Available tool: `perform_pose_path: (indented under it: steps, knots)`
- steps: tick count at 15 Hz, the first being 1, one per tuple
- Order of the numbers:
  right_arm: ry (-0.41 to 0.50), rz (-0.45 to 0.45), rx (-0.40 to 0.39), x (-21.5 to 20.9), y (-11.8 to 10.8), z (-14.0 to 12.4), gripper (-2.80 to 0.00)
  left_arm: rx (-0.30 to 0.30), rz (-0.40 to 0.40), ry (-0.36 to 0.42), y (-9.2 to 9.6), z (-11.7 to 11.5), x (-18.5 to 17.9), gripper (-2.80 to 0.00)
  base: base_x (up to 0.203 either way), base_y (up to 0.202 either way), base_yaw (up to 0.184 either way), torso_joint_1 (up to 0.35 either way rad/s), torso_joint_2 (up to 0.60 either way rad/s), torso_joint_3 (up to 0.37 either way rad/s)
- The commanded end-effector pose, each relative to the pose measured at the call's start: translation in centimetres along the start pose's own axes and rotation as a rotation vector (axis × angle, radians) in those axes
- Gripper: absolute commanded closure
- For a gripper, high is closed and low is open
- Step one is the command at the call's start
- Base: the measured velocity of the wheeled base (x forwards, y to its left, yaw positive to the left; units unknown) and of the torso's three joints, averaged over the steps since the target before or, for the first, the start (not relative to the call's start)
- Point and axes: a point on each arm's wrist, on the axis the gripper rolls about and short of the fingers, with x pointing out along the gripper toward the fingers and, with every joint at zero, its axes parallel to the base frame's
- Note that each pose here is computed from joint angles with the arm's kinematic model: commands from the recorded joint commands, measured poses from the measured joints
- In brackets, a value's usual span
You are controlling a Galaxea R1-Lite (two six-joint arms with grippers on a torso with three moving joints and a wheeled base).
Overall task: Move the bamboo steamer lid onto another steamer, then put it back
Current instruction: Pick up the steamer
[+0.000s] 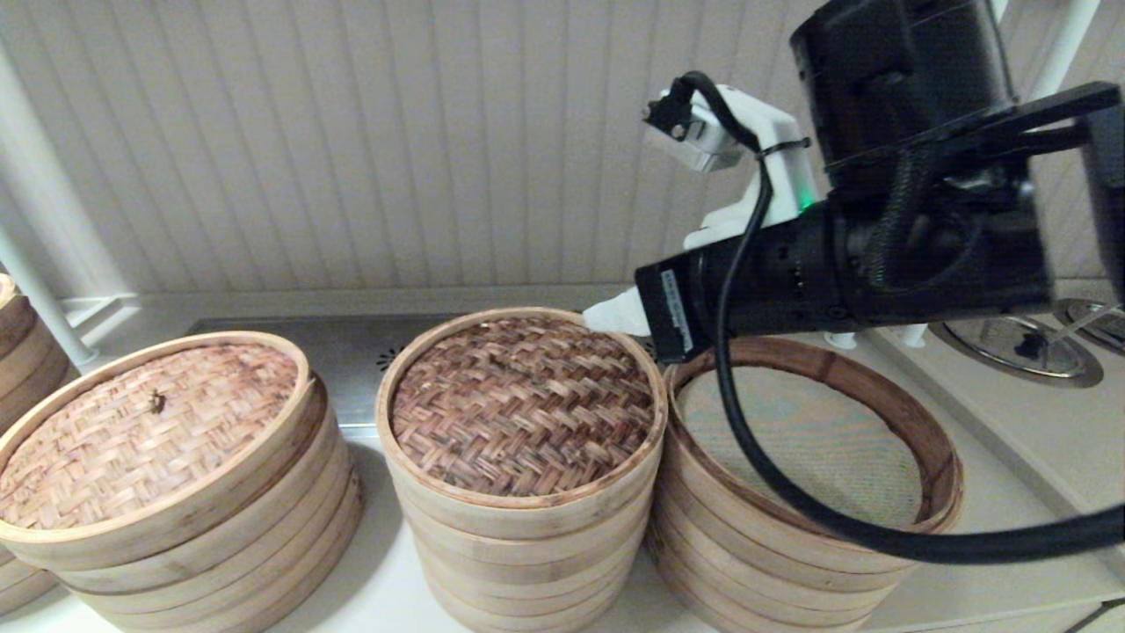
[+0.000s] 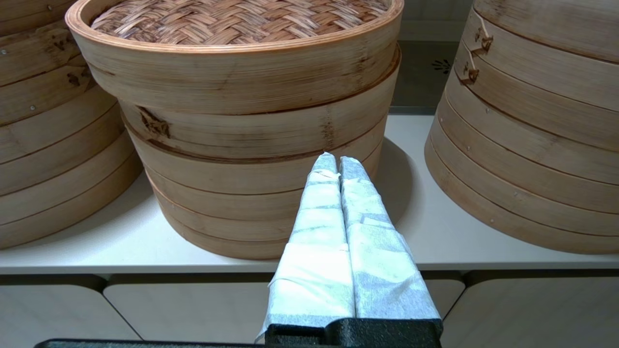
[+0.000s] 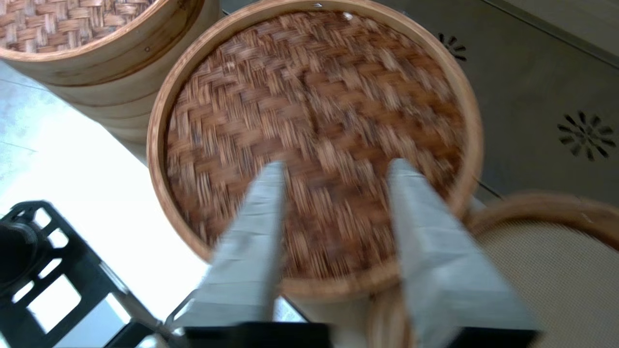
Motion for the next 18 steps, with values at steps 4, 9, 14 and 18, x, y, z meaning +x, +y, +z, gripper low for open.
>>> perform_pose_path:
  steps: [4,9,14,18]
  knots:
    - [0.093,-0.007,-0.013,5.6,0.7,-1.5,-2.8,0.0,0.0,-0.001,0.0,0.0,0.0,0.0,0.0,0.0,0.0,0.0,0.0,0.0]
    - [0.149,-0.011,-0.012,7.5,0.4,-2.8,-2.8,0.0,0.0,0.0,0.0,0.0,0.0,0.0,0.0,0.0,0.0,0.0,0.0,0.0]
    - [0.126,-0.005,-0.018,9.8,0.7,-3.4,-2.8,0.0,0.0,-0.001,0.0,0.0,0.0,0.0,0.0,0.0,0.0,0.0,0.0,0.0]
    - [0.118,-0.009,-0.021,10.4,0.8,-3.3,-2.8,0.0,0.0,-0.001,0.0,0.0,0.0,0.0,0.0,0.0,0.0,0.0,0.0,0.0]
